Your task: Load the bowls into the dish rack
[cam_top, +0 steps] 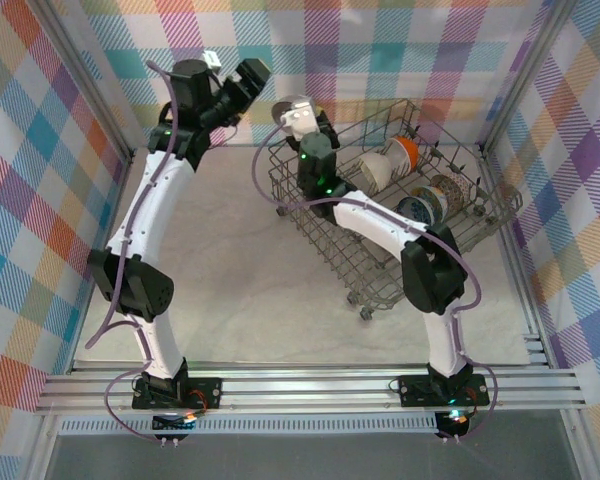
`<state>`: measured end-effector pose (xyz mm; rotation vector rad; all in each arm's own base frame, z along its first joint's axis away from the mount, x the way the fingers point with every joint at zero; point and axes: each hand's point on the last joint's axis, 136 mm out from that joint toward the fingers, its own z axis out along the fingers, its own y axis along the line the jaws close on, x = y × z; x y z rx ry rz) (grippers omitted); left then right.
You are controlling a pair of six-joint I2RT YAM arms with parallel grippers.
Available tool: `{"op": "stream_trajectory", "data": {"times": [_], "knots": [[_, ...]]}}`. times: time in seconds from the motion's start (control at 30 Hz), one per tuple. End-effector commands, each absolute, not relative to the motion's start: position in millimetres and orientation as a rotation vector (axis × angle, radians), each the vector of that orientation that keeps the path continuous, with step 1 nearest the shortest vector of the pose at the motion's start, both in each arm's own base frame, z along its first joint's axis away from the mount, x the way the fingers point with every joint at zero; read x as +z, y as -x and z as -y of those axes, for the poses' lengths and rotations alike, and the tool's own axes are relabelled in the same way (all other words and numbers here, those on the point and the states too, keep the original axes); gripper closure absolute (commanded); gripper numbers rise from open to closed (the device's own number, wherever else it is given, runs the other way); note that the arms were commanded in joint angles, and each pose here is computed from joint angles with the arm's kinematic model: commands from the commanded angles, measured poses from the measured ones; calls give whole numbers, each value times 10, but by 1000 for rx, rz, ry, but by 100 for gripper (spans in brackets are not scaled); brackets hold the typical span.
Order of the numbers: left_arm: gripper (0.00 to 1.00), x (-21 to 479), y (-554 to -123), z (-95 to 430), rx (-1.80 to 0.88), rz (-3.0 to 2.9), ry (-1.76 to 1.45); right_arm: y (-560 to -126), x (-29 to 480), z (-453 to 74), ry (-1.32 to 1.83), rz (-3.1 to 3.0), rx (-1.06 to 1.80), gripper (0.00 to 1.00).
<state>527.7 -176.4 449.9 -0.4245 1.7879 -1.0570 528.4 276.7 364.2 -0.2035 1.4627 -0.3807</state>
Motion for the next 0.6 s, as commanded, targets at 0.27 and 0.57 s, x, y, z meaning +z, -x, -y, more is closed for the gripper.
{"op": "stream_trajectory", "data": {"times": [0.27, 0.57], "knots": [[7, 4380, -5622, 1090, -836, -1749, 288, -5222, 3897, -1503, 9, -1693, -586, 100], [9, 3640, -6008, 991, -882, -1901, 306, -5322, 3383, -1274, 74, -1897, -751, 100]]}}
